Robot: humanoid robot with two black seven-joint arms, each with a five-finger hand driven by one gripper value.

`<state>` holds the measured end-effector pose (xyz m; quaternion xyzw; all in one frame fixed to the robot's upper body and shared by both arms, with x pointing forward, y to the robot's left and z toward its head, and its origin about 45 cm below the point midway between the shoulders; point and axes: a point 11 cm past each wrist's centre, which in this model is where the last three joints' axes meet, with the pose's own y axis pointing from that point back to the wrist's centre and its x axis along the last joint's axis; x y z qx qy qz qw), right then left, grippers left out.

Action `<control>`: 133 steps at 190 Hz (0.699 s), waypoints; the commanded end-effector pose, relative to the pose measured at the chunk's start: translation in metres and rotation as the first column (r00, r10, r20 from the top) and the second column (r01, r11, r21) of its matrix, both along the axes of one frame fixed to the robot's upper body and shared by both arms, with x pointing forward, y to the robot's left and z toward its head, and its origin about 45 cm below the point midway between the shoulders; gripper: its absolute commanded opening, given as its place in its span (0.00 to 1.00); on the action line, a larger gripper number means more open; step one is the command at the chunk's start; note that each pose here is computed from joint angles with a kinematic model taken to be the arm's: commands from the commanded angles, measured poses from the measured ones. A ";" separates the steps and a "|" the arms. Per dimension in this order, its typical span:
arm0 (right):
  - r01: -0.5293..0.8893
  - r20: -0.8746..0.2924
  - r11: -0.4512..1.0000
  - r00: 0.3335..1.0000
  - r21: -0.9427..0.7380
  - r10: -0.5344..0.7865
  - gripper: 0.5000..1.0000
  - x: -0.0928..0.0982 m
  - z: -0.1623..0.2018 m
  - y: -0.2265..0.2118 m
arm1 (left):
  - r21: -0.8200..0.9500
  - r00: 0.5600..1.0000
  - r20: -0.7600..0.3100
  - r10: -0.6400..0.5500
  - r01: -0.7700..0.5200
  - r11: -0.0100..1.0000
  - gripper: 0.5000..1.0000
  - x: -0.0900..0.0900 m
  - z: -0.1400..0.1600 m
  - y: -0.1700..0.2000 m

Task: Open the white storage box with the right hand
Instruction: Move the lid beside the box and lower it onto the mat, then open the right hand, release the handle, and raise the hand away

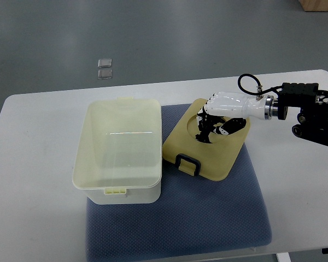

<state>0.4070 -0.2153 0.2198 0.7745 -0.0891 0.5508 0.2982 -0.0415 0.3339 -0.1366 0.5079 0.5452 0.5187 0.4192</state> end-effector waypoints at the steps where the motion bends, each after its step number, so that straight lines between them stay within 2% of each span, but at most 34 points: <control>1: 0.002 -0.004 1.000 1.000 0.003 -0.002 0.04 -0.001 -0.002 0.000 | 0.001 1.000 0.000 0.000 0.000 1.000 1.00 0.000 0.000 0.000; 4: 0.004 -0.005 1.000 1.000 0.005 -0.004 0.08 -0.001 -0.002 0.000 | -0.001 1.000 0.000 0.000 0.000 1.000 1.00 0.000 0.000 0.000; 5: 0.007 -0.004 1.000 1.000 0.005 -0.007 0.12 0.000 -0.002 -0.001 | -0.001 1.000 0.000 0.000 0.000 1.000 1.00 0.000 0.000 0.000; 6: 0.007 -0.004 1.000 1.000 0.005 -0.007 0.12 0.000 -0.002 -0.001 | -0.001 1.000 0.000 0.000 0.000 1.000 1.00 0.000 0.000 0.000; 7: 0.010 -0.004 1.000 1.000 0.007 -0.010 0.18 0.000 -0.002 -0.002 | 0.001 1.000 0.000 0.000 0.000 1.000 1.00 0.000 0.000 0.000; 8: 0.010 -0.004 1.000 1.000 0.007 -0.010 0.18 0.000 -0.002 -0.002 | 0.001 1.000 0.000 0.000 0.000 1.000 1.00 0.000 0.000 0.000; 9: 0.012 -0.005 1.000 1.000 0.009 -0.012 0.23 0.000 -0.002 -0.002 | 0.001 1.000 0.000 0.000 0.000 1.000 1.00 0.000 0.000 0.000; 10: 0.012 -0.005 1.000 1.000 0.009 -0.012 0.23 0.000 -0.002 -0.002 | 0.001 1.000 0.000 0.000 0.000 1.000 1.00 0.000 0.000 0.000; 11: 0.015 -0.008 1.000 1.000 0.010 -0.015 0.30 -0.001 -0.003 -0.003 | 0.001 1.000 0.000 0.000 0.000 1.000 1.00 0.000 0.000 0.000; 12: 0.015 -0.008 1.000 1.000 0.010 -0.015 0.30 -0.001 -0.003 -0.003 | 0.001 1.000 0.000 0.000 0.000 1.000 1.00 0.000 0.000 0.000; 13: 0.018 -0.011 1.000 1.000 0.013 -0.018 0.38 -0.001 -0.004 -0.003 | -0.001 1.000 0.000 0.000 0.000 1.000 1.00 0.000 0.000 0.000; 14: 0.018 -0.011 1.000 1.000 0.013 -0.018 0.38 -0.001 -0.004 -0.003 | -0.001 1.000 0.000 0.000 0.000 1.000 1.00 0.000 0.000 0.000; 15: 0.019 -0.016 1.000 1.000 0.016 -0.019 0.45 -0.002 -0.005 -0.003 | -0.001 1.000 0.000 0.000 0.000 1.000 1.00 0.000 0.000 0.000; 16: 0.019 -0.016 1.000 1.000 0.016 -0.019 0.45 -0.002 -0.005 -0.003 | -0.001 1.000 0.000 0.000 0.000 1.000 1.00 0.000 0.000 0.000; 17: 0.021 -0.018 1.000 1.000 0.018 -0.021 0.54 -0.002 -0.006 -0.003 | 0.001 1.000 0.000 0.000 0.000 1.000 1.00 0.000 0.000 0.000; 18: 0.021 -0.018 1.000 1.000 0.018 -0.021 0.54 -0.002 -0.006 -0.003 | 0.001 1.000 0.000 0.000 0.000 1.000 1.00 0.000 0.000 0.000; 19: 0.023 -0.020 1.000 1.000 0.020 -0.022 0.60 -0.003 -0.006 -0.003 | 0.001 1.000 0.000 0.000 0.000 1.000 1.00 0.000 0.000 0.000; 25: 0.022 -0.024 1.000 0.999 0.020 -0.022 0.68 -0.003 -0.008 -0.003 | -0.001 1.000 0.000 0.000 0.000 1.000 1.00 0.000 0.000 0.000; 75: 0.024 -0.035 0.999 0.999 0.032 -0.022 0.71 -0.006 -0.010 -0.001 | -0.001 1.000 0.000 0.000 0.000 1.000 1.00 0.000 0.000 0.000; 133: 0.111 0.007 0.970 0.993 0.216 -0.115 0.72 0.013 0.025 0.001 | 0.001 1.000 0.000 0.000 0.000 1.000 1.00 0.000 0.000 0.000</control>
